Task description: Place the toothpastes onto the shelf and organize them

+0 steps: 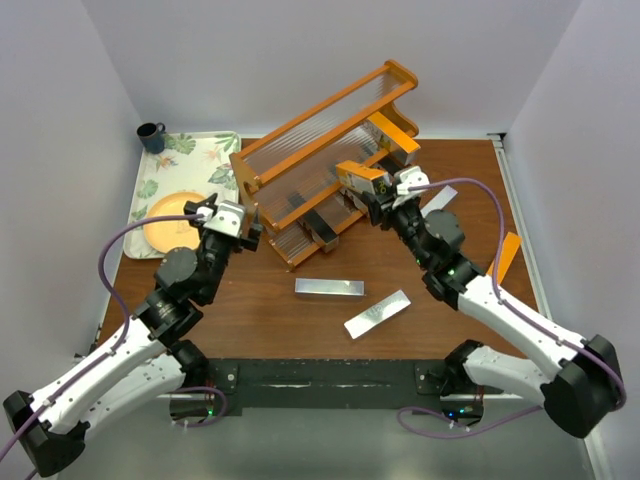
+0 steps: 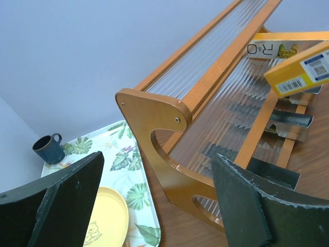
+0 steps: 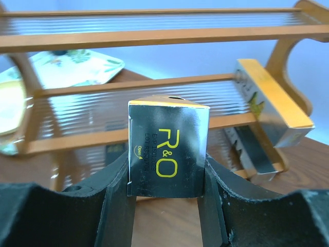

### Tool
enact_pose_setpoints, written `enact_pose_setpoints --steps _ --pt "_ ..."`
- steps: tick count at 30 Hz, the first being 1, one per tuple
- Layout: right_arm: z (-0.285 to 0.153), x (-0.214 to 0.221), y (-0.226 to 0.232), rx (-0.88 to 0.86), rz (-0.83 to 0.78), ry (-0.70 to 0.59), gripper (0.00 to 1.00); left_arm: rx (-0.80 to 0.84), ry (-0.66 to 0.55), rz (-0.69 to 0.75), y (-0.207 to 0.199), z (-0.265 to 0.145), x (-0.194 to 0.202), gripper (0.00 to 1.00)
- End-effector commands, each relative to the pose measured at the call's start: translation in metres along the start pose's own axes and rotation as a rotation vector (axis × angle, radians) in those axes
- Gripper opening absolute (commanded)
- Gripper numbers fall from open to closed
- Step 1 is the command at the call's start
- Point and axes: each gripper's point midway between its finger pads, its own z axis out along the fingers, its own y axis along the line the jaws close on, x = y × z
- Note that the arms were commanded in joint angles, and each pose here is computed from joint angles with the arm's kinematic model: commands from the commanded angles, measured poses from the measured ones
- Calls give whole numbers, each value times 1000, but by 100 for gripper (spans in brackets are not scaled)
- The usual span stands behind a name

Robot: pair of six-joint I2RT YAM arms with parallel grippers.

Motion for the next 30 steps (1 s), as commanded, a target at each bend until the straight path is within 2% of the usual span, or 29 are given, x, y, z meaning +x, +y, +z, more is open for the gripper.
enact_pose_setpoints --steps 1,8,16,30 --pt "19 -79 -22 29 45 -283 0 -51 -45 -40 10 1 -9 90" --pt "55 -80 -17 -39 22 -302 0 -14 -39 -30 1 3 -5 90" --pt "91 -51 -13 -82 1 -258 0 -49 -49 -35 8 0 -4 89" --pt "102 1 -15 -109 -8 -155 0 -35 -46 -32 5 3 -2 89"
